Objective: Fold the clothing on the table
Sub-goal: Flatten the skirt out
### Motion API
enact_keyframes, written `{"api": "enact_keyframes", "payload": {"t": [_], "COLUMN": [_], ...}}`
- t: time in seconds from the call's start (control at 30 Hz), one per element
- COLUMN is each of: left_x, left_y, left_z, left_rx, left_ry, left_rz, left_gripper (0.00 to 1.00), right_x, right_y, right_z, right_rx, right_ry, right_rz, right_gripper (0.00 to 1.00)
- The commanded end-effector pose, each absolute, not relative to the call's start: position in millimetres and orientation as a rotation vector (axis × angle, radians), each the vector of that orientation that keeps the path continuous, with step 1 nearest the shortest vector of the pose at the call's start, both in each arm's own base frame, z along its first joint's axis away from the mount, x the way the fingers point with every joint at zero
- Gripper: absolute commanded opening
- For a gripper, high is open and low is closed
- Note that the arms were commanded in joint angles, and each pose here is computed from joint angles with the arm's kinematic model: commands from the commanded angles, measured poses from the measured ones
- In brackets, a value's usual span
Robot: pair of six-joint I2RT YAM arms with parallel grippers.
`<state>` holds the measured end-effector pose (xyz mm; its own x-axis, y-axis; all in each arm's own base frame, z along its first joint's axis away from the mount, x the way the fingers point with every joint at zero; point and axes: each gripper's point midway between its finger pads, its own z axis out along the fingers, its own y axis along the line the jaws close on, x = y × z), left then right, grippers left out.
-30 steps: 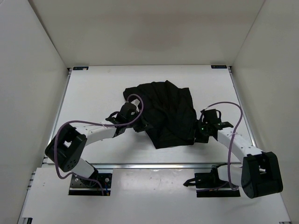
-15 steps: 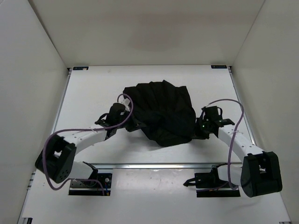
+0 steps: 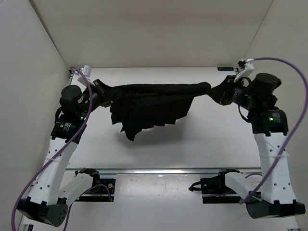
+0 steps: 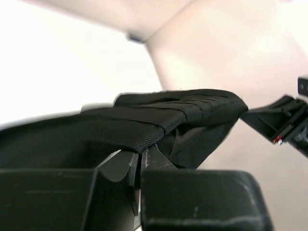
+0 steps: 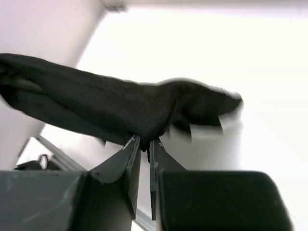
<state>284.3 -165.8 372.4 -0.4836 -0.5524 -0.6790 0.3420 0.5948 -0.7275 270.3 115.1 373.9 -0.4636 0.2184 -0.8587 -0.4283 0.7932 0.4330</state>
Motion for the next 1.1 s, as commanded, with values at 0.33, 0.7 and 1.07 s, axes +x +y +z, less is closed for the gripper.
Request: {"api": "enact_keyframes", "payload": {"t": [0.33,0.7,1.07], "left_x": [344.2,414.9,348.6], "left_y": [-174.2,-144.1,-136.2], "left_z": [327.3,427.1,140.0], "left_rx": [-0.09,0.008,-0.298], "left_ry": [1.982,1.898,2.311], "left_rz": [-1.058,-0.798,-0.899], "left_gripper": [0.0,0.0,0.65], "right_x": [316.4,365.8,331.2], "right_y": [168.8,171.8,194.3], "right_z": [421.2,449.2,188.3], "right_rx": [-0.338,-0.345,-0.078], "right_ry": [1.841,1.8,2.25], "right_rz": [0.92,0.832,1.076], "right_gripper": [0.0,0.0,0.04]}}
